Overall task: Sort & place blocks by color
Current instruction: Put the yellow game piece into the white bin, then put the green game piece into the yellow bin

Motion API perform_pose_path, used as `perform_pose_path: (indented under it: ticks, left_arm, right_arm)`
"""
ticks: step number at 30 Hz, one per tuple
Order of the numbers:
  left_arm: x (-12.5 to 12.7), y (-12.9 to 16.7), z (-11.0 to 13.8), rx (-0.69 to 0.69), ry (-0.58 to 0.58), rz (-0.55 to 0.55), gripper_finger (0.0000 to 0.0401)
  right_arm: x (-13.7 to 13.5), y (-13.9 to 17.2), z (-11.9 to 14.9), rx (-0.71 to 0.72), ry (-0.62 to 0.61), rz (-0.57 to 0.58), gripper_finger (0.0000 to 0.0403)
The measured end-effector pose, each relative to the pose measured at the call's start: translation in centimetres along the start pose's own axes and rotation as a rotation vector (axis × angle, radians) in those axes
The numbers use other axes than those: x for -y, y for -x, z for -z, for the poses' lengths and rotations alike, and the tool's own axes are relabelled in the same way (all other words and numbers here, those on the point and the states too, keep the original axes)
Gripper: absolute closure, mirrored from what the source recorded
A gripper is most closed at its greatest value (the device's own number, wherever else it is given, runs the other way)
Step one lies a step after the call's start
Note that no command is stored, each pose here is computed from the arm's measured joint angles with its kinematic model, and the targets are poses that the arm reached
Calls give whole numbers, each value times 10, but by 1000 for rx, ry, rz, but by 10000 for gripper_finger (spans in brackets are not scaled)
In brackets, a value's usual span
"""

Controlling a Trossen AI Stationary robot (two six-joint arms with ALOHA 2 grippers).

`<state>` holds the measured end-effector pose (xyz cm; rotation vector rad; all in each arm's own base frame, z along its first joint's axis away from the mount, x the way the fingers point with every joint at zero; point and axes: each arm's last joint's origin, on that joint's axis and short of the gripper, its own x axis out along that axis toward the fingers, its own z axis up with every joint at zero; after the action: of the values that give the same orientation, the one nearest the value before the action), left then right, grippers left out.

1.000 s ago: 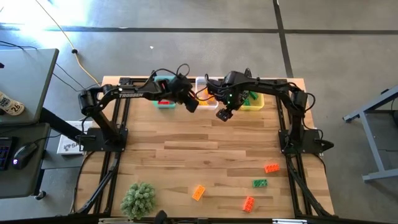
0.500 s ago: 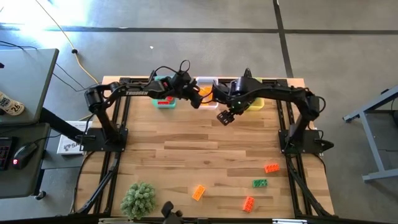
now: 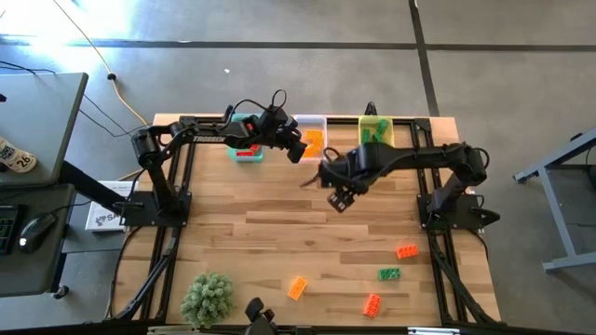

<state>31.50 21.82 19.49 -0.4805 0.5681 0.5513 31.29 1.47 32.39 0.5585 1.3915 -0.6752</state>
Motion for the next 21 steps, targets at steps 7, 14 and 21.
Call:
perform_pose_path:
  ticks: [7, 14, 21]
  left_arm:
    - [2, 6, -2, -7, 0, 47, 177]
    - [13, 34, -14, 8, -2, 117, 178]
    - [37, 68, -10, -72, 0, 137, 178]
  right_arm:
    - [-24, 5, 35, -12, 109, 5, 149]
    - [-44, 9, 69, -32, 227, -22, 149]
    - [-58, 13, 102, -29, 356, -36, 149]
